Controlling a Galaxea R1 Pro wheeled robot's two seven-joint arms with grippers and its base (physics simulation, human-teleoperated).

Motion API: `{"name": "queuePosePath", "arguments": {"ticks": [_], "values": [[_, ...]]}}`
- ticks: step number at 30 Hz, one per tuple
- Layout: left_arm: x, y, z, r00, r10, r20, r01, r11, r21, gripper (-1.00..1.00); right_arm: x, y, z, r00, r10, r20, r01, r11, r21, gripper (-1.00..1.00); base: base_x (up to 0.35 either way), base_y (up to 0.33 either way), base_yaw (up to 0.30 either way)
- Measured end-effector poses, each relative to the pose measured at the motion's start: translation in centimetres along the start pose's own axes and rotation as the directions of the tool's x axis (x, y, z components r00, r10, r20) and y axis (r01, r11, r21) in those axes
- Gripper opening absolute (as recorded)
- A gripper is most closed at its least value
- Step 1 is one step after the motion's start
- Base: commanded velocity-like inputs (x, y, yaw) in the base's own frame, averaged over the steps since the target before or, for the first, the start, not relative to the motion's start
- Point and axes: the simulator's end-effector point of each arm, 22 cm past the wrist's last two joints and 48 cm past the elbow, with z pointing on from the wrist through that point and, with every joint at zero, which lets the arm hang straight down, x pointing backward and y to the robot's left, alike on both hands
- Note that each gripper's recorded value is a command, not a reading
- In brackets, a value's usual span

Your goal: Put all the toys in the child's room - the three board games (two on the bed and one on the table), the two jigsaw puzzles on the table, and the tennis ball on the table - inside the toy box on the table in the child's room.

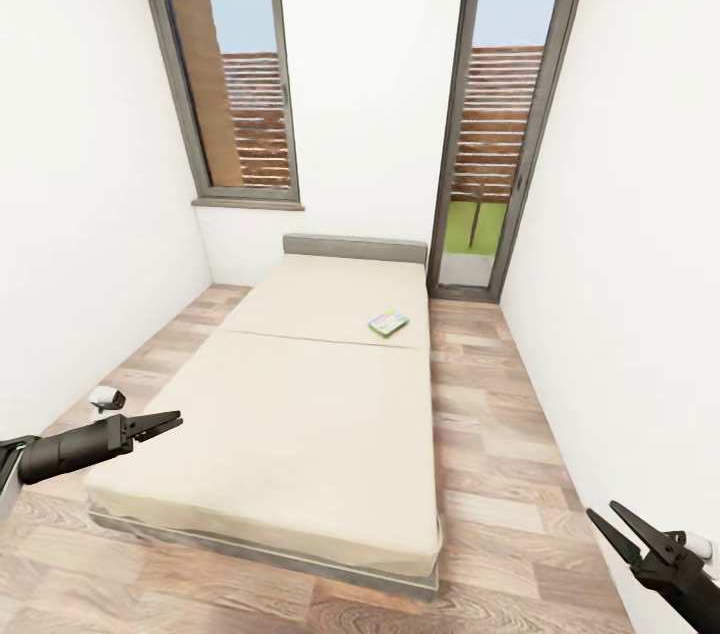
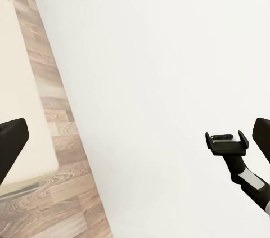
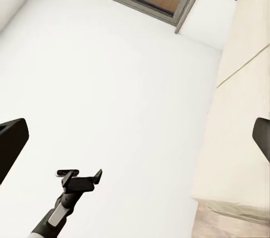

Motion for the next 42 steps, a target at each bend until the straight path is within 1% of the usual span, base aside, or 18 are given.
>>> {"name": "queuePosePath", "arguments": {"ticks": [9, 13, 16, 24, 33, 39, 42], "values": [[0.2, -0.1, 0.3, 1.0, -0.003, -0.002, 0.003, 1.0, 0.005, 1.0, 0.1, -0.1, 0.1, 1.0, -0.002, -0.005, 0.002, 1.0, 0.004, 1.0, 0.004, -0.294, 0.22], [0.3, -0.1, 0.5, 1.0, -0.004, -0.001, 0.005, 1.0, 0.01, 1.0, 0.1, -0.5, 0.2, 1.0, -0.002, -0.007, 0.002, 1.0, 0.023, 1.0, 0.06, -0.231, 0.273], [0.3, -0.2, 0.6, 1.0, -0.005, -0.001, 0.005, 1.0, 0.011, 1.0, 0.1, -0.8, 0.2, 1.0, -0.002, -0.007, 0.002, 0.999, 0.037, 1.0, 0.037, -0.104, 0.276], [0.3, -0.1, 0.7, 1.0, -0.006, -0.002, 0.006, 1.0, 0.012, 1.0, 0.1, -1.2, 0.2, 1.0, -0.003, -0.01, 0.003, 0.999, 0.052, 1.0, 0.008, -0.031, 0.256], [0.3, -0.1, 0.7, 1.0, -0.006, -0.002, 0.006, 1.0, 0.012, 1.0, 0.3, -1.4, 0.3, 1.0, 0.001, -0.009, -0.001, 0.998, 0.06, 1.0, 0.001, -0.149, 0.052], [0.3, -0.1, 0.7, 1.0, -0.006, -0.002, 0.006, 1.0, 0.012, 1.0, 0.6, -2.4, 0.3, 1.0, 0.004, -0.014, -0.003, 0.995, 0.101, 1.0, 0.0, -0.037, 0.004], [0.3, -0.1, 0.7, 1.0, -0.006, -0.002, 0.006, 1.0, 0.012, 1.0, 0.6, -3.1, 0.3, 1.0, 0.005, -0.015, -0.003, 0.991, 0.134, 1.0, 0.0, -0.01, 0.001]]}}
